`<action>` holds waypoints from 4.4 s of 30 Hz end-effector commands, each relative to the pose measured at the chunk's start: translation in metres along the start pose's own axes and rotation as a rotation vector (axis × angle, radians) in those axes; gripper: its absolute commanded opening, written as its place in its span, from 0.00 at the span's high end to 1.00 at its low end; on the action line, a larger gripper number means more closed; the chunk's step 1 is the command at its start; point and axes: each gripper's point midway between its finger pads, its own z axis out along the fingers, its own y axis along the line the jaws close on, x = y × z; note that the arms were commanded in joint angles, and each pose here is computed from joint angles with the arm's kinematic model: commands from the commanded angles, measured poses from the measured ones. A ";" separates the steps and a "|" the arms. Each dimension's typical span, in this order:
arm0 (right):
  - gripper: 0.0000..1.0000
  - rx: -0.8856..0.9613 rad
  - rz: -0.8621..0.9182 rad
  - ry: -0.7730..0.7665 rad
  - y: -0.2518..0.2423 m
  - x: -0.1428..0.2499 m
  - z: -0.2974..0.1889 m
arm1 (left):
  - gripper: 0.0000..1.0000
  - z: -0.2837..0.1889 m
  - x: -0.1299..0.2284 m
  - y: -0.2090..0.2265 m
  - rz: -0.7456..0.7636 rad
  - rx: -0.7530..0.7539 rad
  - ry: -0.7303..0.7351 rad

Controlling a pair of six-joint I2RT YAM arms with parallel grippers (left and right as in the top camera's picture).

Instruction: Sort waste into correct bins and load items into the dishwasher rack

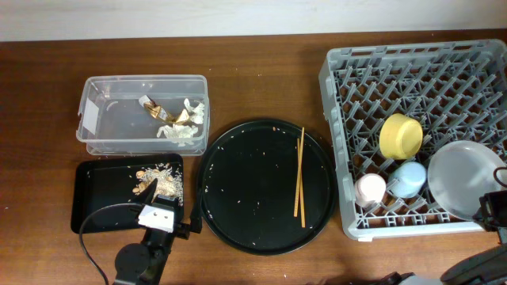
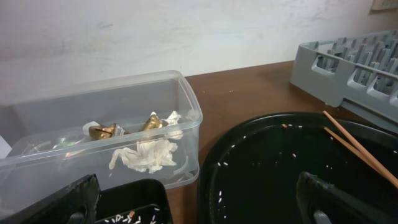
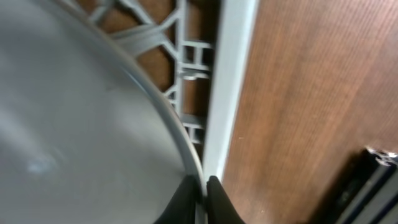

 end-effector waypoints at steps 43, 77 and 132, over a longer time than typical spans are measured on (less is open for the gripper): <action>0.96 0.820 -1.723 -0.995 0.293 0.029 -0.108 | 0.00 0.000 0.001 0.000 -0.007 0.002 -0.001; 0.96 0.885 -1.839 -1.011 0.301 0.004 -0.106 | 0.00 0.000 0.001 0.000 -0.007 0.002 -0.001; 0.96 0.049 -1.377 0.272 0.185 0.352 0.077 | 0.01 0.000 0.001 0.000 -0.006 0.002 -0.001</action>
